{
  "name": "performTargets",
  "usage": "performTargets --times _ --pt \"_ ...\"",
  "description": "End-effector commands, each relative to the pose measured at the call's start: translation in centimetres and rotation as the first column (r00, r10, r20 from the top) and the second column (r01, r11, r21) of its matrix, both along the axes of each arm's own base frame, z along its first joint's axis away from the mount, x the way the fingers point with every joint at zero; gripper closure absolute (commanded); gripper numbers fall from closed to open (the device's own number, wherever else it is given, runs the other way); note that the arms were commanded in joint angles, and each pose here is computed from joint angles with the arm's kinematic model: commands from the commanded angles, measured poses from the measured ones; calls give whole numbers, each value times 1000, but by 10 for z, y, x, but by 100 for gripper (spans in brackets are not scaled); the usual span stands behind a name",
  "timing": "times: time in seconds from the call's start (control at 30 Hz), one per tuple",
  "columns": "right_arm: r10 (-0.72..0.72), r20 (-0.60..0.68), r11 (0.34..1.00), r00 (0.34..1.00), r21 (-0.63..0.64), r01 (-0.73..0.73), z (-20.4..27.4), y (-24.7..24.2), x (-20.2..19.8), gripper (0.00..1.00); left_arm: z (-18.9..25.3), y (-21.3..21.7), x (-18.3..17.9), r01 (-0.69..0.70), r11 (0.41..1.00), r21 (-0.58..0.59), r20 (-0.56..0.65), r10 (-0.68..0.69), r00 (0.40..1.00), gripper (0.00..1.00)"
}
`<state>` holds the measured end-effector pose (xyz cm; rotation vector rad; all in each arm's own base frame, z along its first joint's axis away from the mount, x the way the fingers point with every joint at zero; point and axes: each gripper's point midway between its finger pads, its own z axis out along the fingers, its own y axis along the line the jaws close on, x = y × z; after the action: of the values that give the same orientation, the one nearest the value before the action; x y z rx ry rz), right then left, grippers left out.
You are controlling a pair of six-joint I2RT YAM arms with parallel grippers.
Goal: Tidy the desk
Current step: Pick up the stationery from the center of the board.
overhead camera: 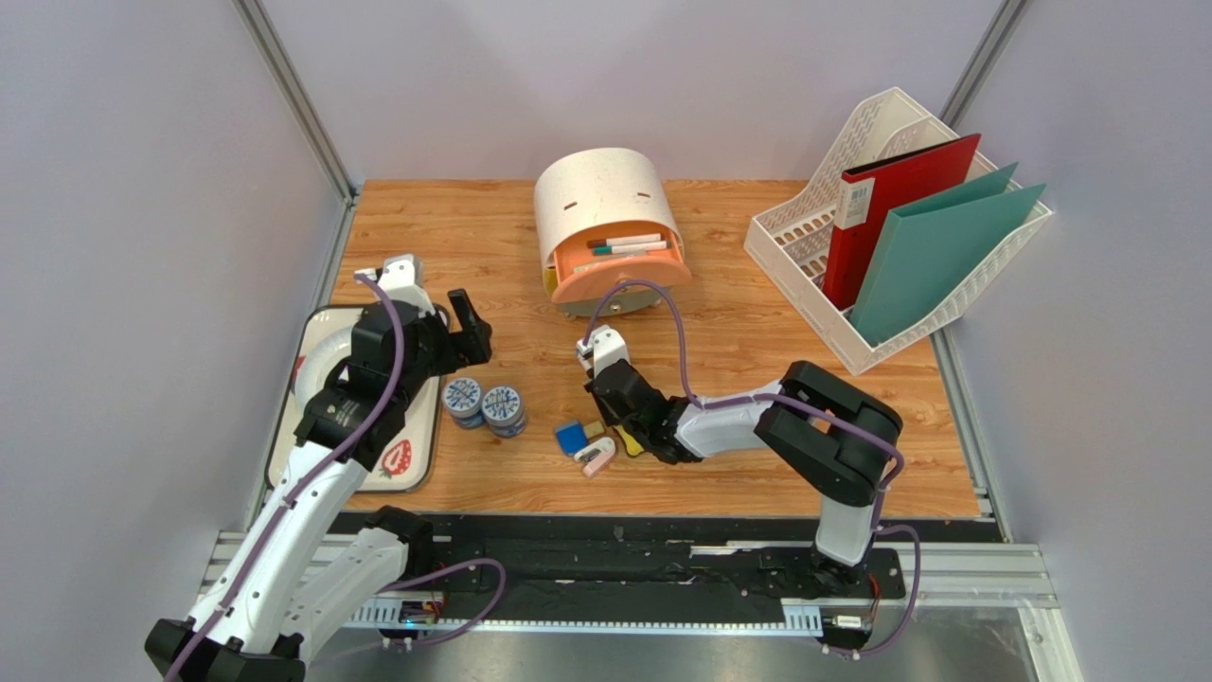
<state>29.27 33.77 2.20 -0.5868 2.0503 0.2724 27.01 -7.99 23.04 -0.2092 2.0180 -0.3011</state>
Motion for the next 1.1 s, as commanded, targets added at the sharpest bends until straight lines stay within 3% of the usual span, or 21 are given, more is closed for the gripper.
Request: performTargets --times 0.0,0.27,0.63,0.77,0.9,1.07 --pt "11 -17 998 1000 -64 -12 4 -12 -7 100 10 4 -1 -9 1000 0 34 9 999 1" --pt "68 98 997 993 37 -72 83 1 -7 100 13 5 -2 -10 1000 -3 36 10 999 1" --pt "289 123 952 949 69 -299 125 -6 -52 100 13 6 -2 -15 1000 3 39 15 999 1" --pt "423 155 896 893 73 -438 147 -8 -77 100 12 5 0 -16 1000 -2 38 16 999 1" --pt "583 122 797 803 107 -594 156 -1 -111 100 12 4 1 -17 1000 -5 38 17 999 1" --pt "651 143 739 746 107 -665 182 -3 -126 100 11 4 0 -18 1000 -11 37 19 999 1"
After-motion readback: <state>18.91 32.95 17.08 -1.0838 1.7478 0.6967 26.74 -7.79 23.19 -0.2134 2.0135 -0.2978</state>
